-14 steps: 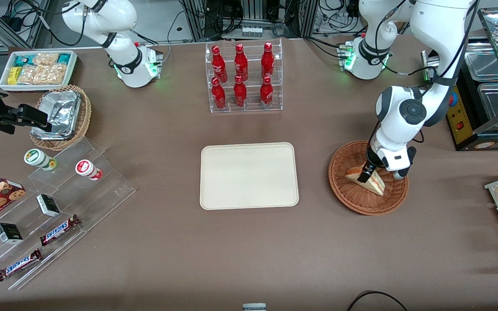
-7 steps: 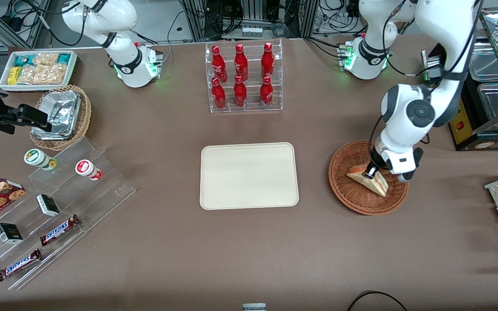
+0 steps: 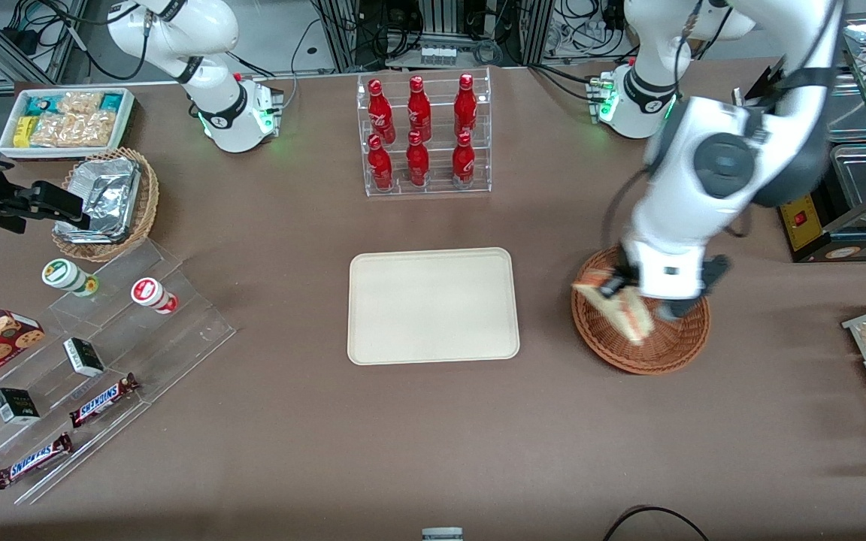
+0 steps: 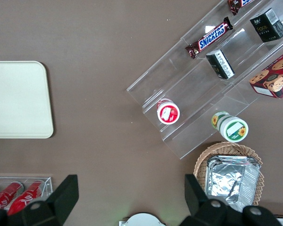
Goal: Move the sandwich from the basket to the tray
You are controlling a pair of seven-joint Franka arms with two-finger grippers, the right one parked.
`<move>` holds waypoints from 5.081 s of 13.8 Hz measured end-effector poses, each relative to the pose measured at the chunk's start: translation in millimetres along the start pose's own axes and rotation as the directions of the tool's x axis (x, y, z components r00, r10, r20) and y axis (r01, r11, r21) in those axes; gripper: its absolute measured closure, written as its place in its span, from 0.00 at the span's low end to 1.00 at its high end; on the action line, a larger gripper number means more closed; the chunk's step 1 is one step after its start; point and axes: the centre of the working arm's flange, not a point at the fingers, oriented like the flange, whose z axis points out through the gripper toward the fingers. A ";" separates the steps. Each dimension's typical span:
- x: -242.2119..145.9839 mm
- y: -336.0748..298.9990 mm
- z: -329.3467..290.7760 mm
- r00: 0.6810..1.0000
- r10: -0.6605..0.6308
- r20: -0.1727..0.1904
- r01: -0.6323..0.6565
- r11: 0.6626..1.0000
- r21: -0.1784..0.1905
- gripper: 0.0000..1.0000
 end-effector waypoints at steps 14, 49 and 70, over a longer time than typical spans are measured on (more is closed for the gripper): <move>-159.2 151.8 130.0 0.853 0.516 0.080 -0.514 0.857 -0.039 0.84; -11.1 51.0 -63.3 0.963 0.269 0.013 -0.269 0.963 0.025 0.00; 111.2 -208.2 -189.6 0.813 0.574 0.092 -0.580 0.812 0.057 0.00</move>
